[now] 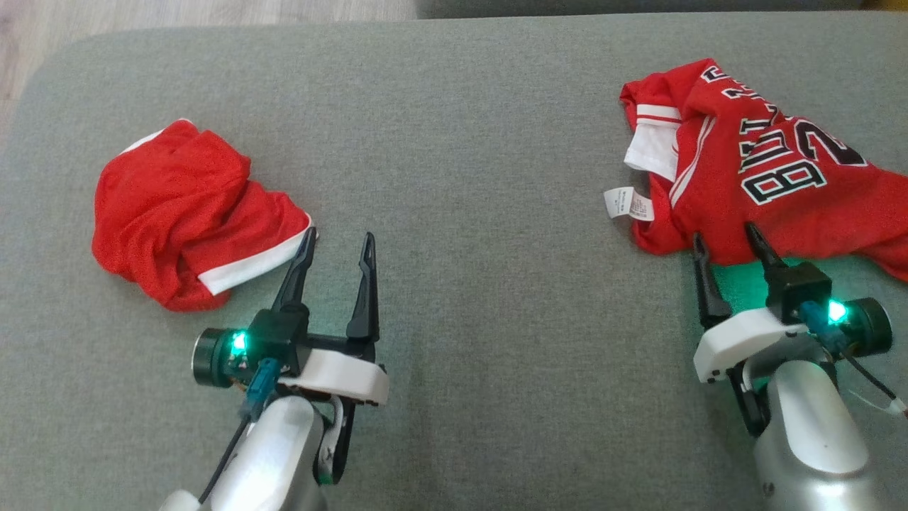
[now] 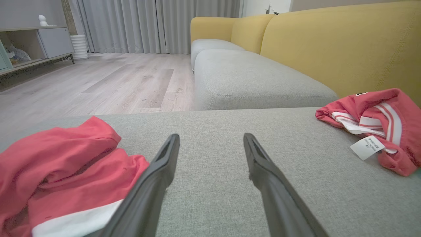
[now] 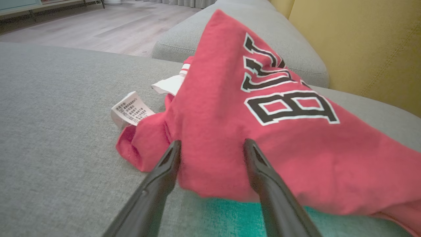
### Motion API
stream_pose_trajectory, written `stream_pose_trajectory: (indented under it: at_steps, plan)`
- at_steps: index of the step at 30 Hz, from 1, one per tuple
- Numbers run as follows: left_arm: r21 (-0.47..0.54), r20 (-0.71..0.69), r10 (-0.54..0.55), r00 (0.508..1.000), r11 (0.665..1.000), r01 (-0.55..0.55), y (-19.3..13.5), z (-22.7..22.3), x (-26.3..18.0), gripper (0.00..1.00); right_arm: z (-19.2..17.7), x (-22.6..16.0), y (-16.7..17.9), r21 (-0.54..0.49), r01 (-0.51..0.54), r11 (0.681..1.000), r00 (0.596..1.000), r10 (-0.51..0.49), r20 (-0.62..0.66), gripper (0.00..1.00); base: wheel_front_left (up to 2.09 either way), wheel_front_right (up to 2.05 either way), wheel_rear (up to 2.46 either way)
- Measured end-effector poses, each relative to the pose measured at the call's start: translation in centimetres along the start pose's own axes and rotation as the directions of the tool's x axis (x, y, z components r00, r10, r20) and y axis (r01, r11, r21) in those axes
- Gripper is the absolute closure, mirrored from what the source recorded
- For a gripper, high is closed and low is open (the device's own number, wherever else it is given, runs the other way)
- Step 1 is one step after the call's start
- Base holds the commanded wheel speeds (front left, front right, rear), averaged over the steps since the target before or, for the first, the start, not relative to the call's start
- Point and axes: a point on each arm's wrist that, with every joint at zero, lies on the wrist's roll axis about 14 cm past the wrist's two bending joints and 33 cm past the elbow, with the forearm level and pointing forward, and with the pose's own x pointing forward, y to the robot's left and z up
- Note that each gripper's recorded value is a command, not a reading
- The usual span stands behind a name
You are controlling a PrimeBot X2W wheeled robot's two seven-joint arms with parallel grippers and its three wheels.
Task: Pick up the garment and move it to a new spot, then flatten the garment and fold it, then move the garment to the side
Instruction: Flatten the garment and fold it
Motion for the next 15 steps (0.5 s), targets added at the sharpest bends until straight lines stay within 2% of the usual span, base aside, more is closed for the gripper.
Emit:
stream_pose_trajectory:
  at_steps: [1, 4, 8, 9, 15]
  plan:
    - [0.001, -0.002, 0.001, 1.0, 1.0, -0.001, 0.0, -0.1, 0.0, 0.0, 0.1, 0.1, 0.0, 0.002, 0.001, 1.0, 1.0, -0.001, 0.002, 1.0, 0.0, 0.0, 0.0]
    - [0.002, 0.001, -0.002, 1.0, 1.0, 0.002, -0.1, 0.1, 0.0, 0.0, 1.1, 0.1, -0.4, 0.014, 0.013, 1.0, 0.999, -0.013, 0.038, 1.0, 0.0, 0.0, 0.0]
    - [0.006, 0.026, -0.016, 1.0, 1.0, 0.016, -0.7, 1.1, -0.2, 0.0, 5.4, -0.4, 0.0, 0.043, -0.004, 0.999, 0.985, -0.004, 0.17, 1.0, 0.0, 0.0, 0.0]
    - [0.006, 0.026, -0.016, 1.0, 1.0, 0.016, -0.7, 1.1, -0.2, 0.0, 5.4, -0.4, 0.0, 0.043, -0.004, 0.999, 0.985, -0.004, 0.17, 1.0, 0.0, 0.0, 0.0]
    - [0.011, 0.063, -0.029, 0.998, 1.0, 0.029, -1.2, 2.5, -0.9, 0.0, 11.5, -2.1, 2.7, 0.06, -0.096, 0.994, 0.934, 0.069, 0.349, 1.0, 0.0, 0.0, 0.0]
